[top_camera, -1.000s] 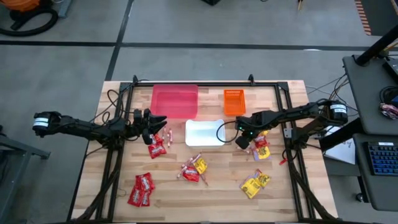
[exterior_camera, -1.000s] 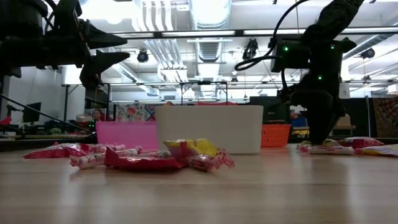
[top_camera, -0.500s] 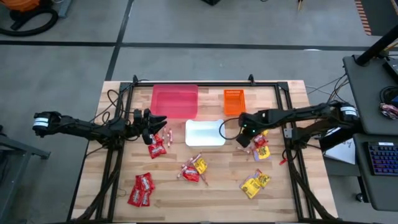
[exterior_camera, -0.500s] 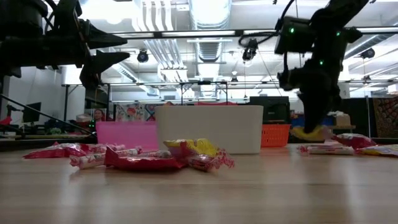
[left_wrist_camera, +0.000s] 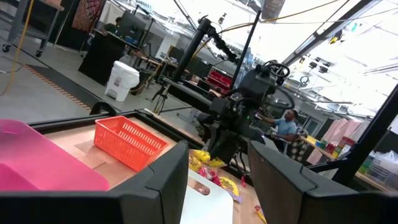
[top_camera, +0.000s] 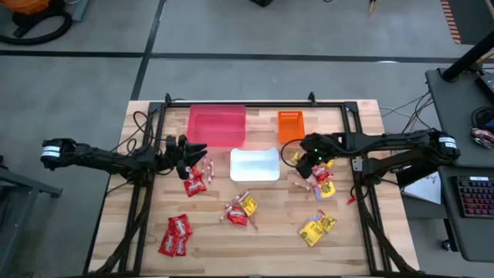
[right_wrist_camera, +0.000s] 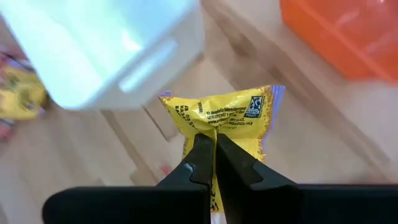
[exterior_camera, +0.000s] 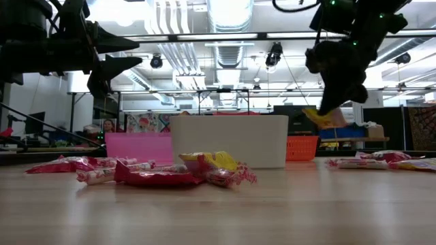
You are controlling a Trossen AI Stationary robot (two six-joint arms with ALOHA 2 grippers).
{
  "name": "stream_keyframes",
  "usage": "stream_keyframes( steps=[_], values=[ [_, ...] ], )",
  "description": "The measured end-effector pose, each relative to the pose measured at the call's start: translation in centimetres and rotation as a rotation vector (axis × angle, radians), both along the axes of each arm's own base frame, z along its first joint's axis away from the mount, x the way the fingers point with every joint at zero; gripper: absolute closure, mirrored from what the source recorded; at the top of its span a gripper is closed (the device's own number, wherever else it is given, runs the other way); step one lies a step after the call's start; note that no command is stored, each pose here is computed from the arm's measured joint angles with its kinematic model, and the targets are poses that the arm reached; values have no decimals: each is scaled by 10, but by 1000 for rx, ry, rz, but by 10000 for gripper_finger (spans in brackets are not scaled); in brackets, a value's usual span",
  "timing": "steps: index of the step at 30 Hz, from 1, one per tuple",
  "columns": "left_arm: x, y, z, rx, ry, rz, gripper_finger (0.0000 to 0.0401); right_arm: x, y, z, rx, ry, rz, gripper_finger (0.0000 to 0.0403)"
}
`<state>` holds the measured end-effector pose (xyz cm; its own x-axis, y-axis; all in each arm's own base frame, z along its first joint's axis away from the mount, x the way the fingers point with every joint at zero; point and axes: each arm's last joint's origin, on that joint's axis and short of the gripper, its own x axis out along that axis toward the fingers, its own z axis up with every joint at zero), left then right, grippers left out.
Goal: Sort candy
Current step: Put the yellow candy into the orange bin
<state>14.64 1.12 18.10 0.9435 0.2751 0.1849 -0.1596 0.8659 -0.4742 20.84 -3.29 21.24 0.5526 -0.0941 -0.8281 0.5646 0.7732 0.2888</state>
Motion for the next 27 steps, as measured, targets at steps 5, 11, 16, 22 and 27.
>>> stream_keyframes(
  steps=[5, 11, 16, 22, 27],
  values=[
    [0, 0, 0, -17, -5, -3, 250, 10, -3, 9, -71, -138, 55, 394],
    [0, 0, 0, -24, -7, -4, 250, 19, -21, 19, -188, -271, 66, 394],
    [0, 1, 0, -29, -7, 22, 250, 17, -45, 27, -307, -326, -32, 394],
    [0, 1, 0, -32, -11, 39, 250, 4, -75, 28, -471, -238, -306, 394],
    [-1, 1, 1, -34, -16, 48, 250, -3, -87, 29, -520, -204, -405, 394]
  ],
)
